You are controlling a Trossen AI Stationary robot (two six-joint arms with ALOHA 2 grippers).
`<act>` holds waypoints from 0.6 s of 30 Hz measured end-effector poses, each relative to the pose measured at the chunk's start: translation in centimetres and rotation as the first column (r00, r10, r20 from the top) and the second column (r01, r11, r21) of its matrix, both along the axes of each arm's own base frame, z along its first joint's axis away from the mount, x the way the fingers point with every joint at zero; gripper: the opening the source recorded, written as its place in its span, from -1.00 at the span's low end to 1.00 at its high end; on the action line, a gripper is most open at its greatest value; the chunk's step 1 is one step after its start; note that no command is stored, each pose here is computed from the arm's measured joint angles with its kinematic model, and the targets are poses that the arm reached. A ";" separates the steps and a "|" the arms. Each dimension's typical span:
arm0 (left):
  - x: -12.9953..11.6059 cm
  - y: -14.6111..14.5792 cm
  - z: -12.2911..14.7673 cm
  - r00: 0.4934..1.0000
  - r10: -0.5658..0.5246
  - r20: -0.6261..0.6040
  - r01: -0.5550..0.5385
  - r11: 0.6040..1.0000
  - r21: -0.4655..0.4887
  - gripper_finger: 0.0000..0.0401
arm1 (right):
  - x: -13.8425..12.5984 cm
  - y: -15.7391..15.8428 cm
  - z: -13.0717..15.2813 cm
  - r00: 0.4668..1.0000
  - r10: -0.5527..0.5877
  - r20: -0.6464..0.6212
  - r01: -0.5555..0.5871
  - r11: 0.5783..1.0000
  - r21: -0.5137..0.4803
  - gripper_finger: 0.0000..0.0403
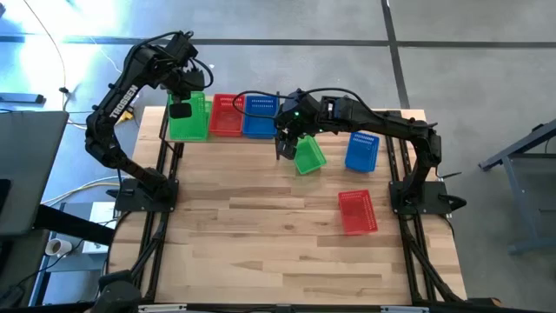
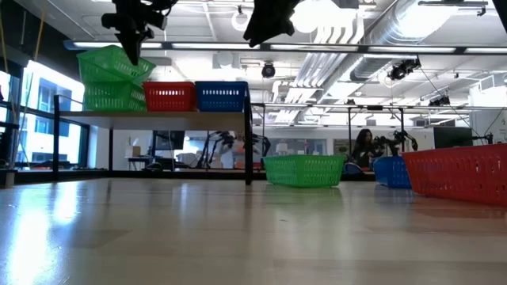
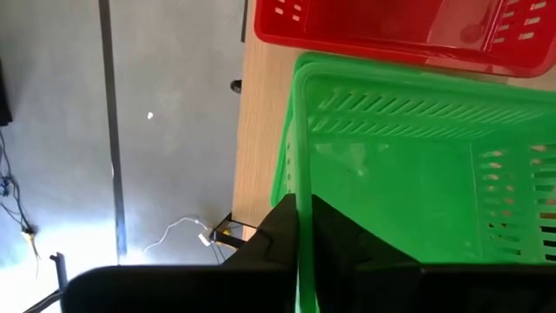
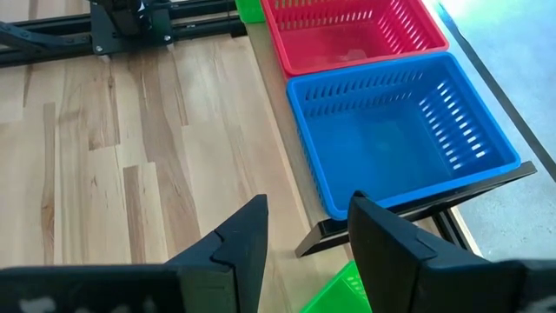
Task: Stack baskets on shelf by color
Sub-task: Stack the bottom green basket on top of the green basket on the shelf
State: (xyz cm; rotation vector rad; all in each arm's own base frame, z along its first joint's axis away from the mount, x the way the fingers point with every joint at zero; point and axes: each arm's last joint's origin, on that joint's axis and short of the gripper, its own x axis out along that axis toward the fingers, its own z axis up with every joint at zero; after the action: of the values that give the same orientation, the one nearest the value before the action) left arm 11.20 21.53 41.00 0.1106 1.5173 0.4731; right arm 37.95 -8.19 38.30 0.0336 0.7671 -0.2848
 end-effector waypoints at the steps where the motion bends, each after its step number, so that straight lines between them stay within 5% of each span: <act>1: 0.0 0.0 0.0 1.000 0.001 -0.001 -0.001 1.000 0.001 -0.93 | 0.0 0.0 0.0 1.000 0.000 -0.002 0.000 1.000 0.001 -0.27; 18: 0.1 0.3 0.1 0.998 0.063 0.004 -0.063 0.997 0.054 -0.62 | -0.1 0.0 -0.1 1.000 0.000 -0.010 0.000 1.000 0.002 -0.27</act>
State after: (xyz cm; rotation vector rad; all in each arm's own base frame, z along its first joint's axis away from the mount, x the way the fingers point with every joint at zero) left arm 11.27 21.87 41.15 0.1045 1.5093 0.5652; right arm 37.88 -8.18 38.23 0.0342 0.7771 -0.2844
